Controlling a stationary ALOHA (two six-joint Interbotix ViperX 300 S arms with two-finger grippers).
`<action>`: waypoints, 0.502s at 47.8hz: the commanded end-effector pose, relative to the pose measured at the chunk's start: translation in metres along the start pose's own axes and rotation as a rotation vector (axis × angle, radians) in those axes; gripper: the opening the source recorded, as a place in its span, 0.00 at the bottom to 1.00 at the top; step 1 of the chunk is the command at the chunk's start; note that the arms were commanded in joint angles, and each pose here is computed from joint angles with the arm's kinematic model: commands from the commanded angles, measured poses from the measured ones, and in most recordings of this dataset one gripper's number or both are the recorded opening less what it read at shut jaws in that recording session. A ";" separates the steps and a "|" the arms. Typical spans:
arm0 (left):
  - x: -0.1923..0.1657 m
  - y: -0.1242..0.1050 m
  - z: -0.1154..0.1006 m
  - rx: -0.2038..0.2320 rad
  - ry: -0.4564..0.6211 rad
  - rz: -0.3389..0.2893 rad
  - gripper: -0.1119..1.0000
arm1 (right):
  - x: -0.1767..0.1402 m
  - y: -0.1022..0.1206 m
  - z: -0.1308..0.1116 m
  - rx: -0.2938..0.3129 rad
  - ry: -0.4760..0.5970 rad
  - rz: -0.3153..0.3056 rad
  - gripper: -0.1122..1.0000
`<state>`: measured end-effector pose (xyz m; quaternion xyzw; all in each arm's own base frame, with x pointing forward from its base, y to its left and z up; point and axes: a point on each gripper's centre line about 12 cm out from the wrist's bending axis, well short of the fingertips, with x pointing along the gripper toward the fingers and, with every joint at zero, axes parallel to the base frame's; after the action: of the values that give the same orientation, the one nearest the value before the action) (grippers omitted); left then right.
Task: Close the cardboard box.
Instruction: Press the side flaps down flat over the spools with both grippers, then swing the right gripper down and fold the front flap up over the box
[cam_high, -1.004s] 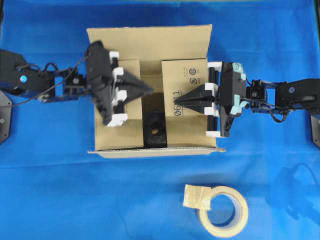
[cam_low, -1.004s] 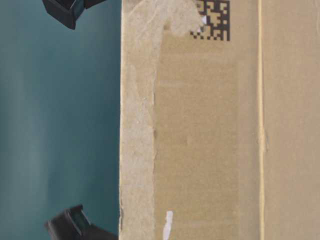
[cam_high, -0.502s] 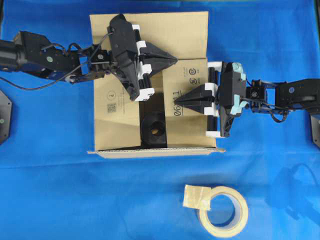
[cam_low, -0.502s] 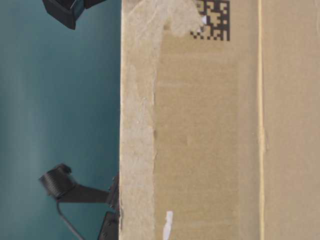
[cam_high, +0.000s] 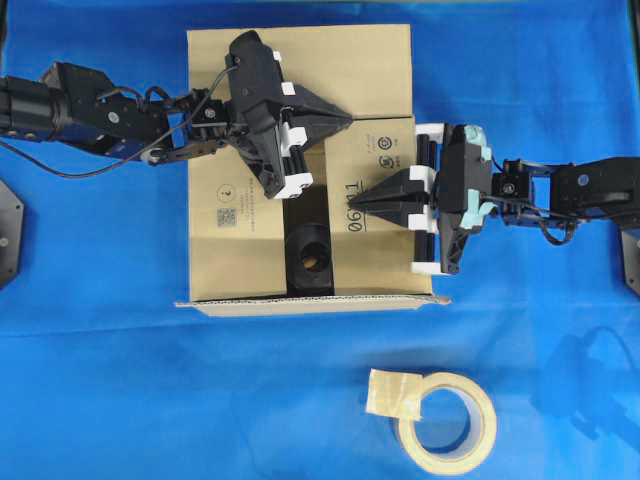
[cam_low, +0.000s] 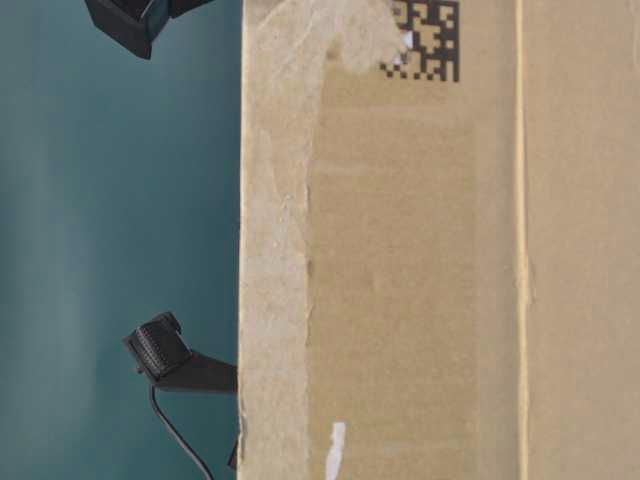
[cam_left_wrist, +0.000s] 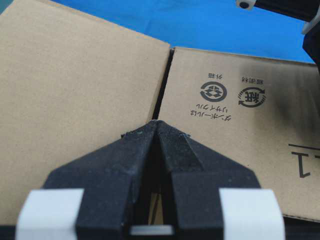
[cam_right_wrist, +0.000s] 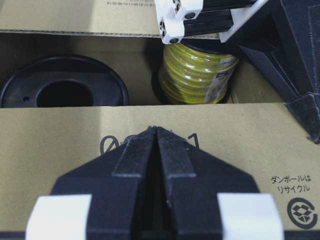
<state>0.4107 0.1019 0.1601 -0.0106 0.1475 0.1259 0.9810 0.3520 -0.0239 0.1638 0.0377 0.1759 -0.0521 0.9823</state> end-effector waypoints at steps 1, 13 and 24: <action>0.000 0.001 0.009 -0.004 -0.028 0.003 0.10 | -0.003 0.000 0.012 0.007 -0.034 -0.001 0.10; -0.001 0.001 0.007 -0.011 -0.020 0.002 0.10 | -0.035 0.007 0.055 0.010 -0.078 0.024 0.10; -0.001 -0.001 0.005 -0.011 -0.008 -0.002 0.10 | -0.085 0.038 0.091 -0.011 -0.178 0.134 0.10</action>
<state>0.4105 0.1018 0.1594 -0.0147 0.1500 0.1263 0.9805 0.3178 0.0004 0.2539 0.0387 0.1209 -0.0108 0.9918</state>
